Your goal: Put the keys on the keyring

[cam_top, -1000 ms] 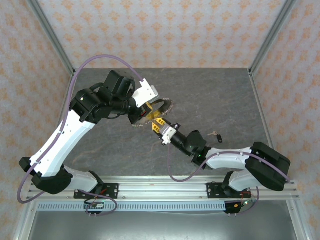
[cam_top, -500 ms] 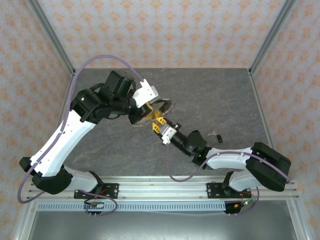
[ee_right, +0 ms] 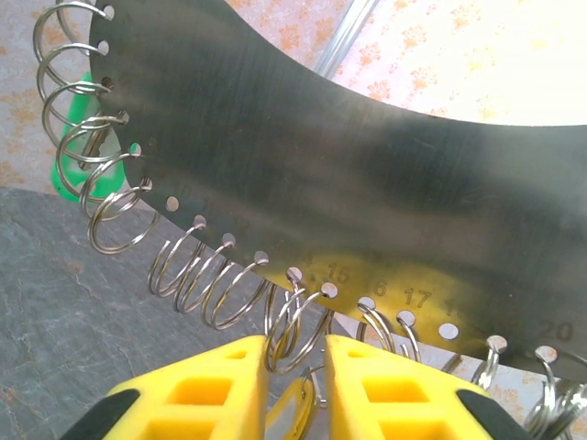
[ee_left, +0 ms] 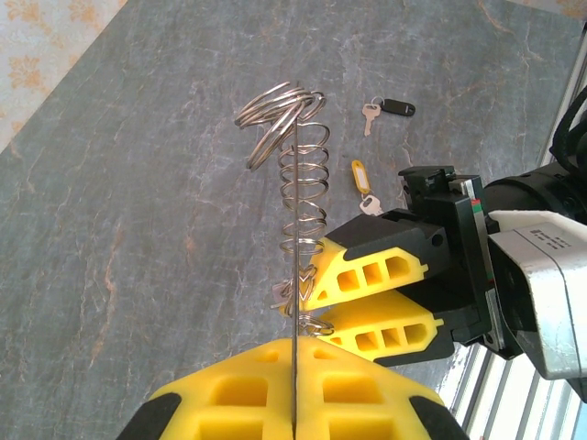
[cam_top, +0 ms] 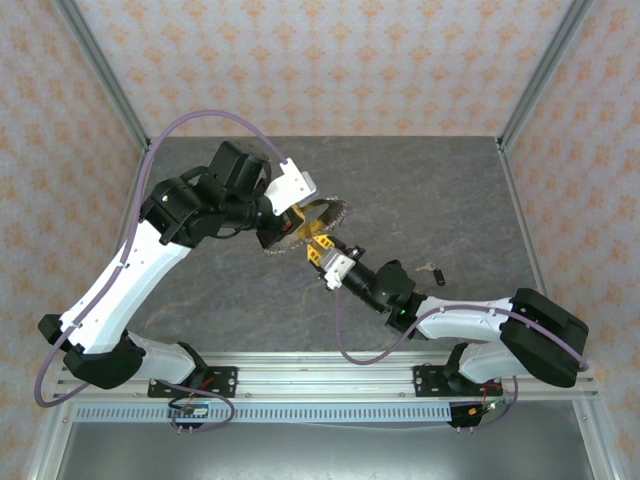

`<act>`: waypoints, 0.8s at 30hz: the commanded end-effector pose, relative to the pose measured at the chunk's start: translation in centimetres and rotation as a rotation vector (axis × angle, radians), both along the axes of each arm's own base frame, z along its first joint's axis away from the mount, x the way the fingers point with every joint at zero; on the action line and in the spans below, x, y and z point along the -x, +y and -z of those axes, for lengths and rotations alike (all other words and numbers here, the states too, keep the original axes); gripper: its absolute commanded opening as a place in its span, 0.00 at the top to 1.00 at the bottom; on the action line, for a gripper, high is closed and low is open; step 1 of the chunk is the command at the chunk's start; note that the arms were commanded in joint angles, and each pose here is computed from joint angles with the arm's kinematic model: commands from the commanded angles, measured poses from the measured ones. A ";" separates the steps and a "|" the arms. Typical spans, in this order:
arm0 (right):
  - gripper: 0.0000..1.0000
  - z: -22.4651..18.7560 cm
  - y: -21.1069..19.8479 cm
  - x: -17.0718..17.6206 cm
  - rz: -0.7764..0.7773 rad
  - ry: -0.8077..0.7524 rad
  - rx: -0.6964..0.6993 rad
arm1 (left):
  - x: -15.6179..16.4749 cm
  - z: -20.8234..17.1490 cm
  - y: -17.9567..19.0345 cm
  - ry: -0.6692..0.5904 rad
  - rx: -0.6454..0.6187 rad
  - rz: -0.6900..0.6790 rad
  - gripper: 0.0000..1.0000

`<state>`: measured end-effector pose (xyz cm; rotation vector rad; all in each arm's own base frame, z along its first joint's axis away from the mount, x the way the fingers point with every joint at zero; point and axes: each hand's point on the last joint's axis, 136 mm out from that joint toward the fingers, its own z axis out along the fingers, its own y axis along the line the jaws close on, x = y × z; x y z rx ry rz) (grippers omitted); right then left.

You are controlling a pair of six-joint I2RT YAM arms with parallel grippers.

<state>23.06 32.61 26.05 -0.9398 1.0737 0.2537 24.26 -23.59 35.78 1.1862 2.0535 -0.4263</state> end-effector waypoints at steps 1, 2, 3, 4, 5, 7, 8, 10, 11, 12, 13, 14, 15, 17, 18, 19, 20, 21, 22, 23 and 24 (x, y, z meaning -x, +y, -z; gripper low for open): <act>0.73 -0.5 0.2 0.7 -0.033 -0.012 0.003 | 0.2 -1.5 0.0 -0.045 0.043 -0.006 1.00; 0.72 -0.4 0.2 0.8 -0.037 -0.009 0.009 | 0.2 -1.6 0.0 -0.048 0.043 -0.006 1.00; 0.72 -0.4 0.1 0.9 -0.038 -0.008 0.014 | 0.2 -1.6 0.0 -0.049 0.043 -0.007 1.00; 0.71 -0.5 0.0 0.9 -0.034 -0.007 0.014 | 0.1 -1.6 0.0 -0.048 0.043 -0.007 1.00; 0.71 -0.5 -0.1 0.9 -0.034 -0.008 0.012 | 0.2 -1.6 0.0 -0.048 0.045 -0.006 1.00; 0.71 -0.8 -0.3 1.0 -0.030 -0.012 0.002 | 0.1 -1.5 -0.1 -0.045 0.045 -0.005 1.00; 0.72 -0.9 -0.4 1.0 -0.028 -0.013 -0.002 | 0.1 -1.5 -0.1 -0.043 0.045 -0.005 1.00; 0.75 -1.0 -0.5 0.9 -0.022 -0.013 -0.005 | 0.1 -1.5 -0.2 -0.043 0.045 -0.002 1.00; 0.75 -1.0 -0.5 0.8 -0.017 -0.011 -0.005 | 0.1 -1.5 -0.2 -0.042 0.046 -0.001 1.00; 0.76 -1.0 -0.5 0.6 -0.010 -0.010 -0.006 | 0.1 -1.5 -0.2 -0.039 0.048 -0.001 1.00; 0.76 -0.9 -0.5 0.5 -0.003 -0.008 -0.008 | 0.1 -1.5 -0.2 -0.039 0.049 -0.001 1.00; 0.77 -0.9 -0.4 0.5 -0.002 -0.007 -0.011 | 0.2 -1.5 -0.2 -0.040 0.050 -0.002 1.00; 0.77 -1.0 -0.3 0.5 -0.005 -0.010 -0.013 | 0.2 -1.5 -0.2 -0.040 0.050 -0.002 1.00; 0.78 -1.0 -0.2 0.4 -0.008 -0.008 -0.014 | 0.2 -1.5 -0.2 -0.039 0.050 -0.003 1.00; 0.79 -1.0 -0.1 0.4 -0.009 -0.008 -0.015 | 0.2 -1.6 -0.2 -0.041 0.050 -0.003 1.00; 0.81 -1.1 0.0 0.3 -0.010 -0.008 -0.019 | 0.2 -1.6 -0.1 -0.041 0.051 -0.004 1.00; 0.82 -1.1 0.1 0.3 -0.011 -0.008 -0.024 | 0.2 -1.6 -0.2 -0.040 0.051 -0.003 1.00; 0.82 -1.2 0.2 0.3 -0.012 -0.009 -0.029 | 0.3 -1.6 -0.1 -0.040 0.051 -0.003 1.00; 0.82 -1.2 0.2 0.2 -0.011 -0.009 -0.032 | 0.2 -1.5 -0.2 -0.040 0.052 -0.002 1.00; 0.82 -1.3 0.2 0.1 -0.010 -0.008 -0.038 | 0.2 -1.6 -0.2 -0.039 0.052 -0.002 1.00; 0.82 -1.4 0.3 0.0 -0.005 -0.009 -0.044 | 0.2 -1.6 -0.2 -0.039 0.054 -0.003 1.00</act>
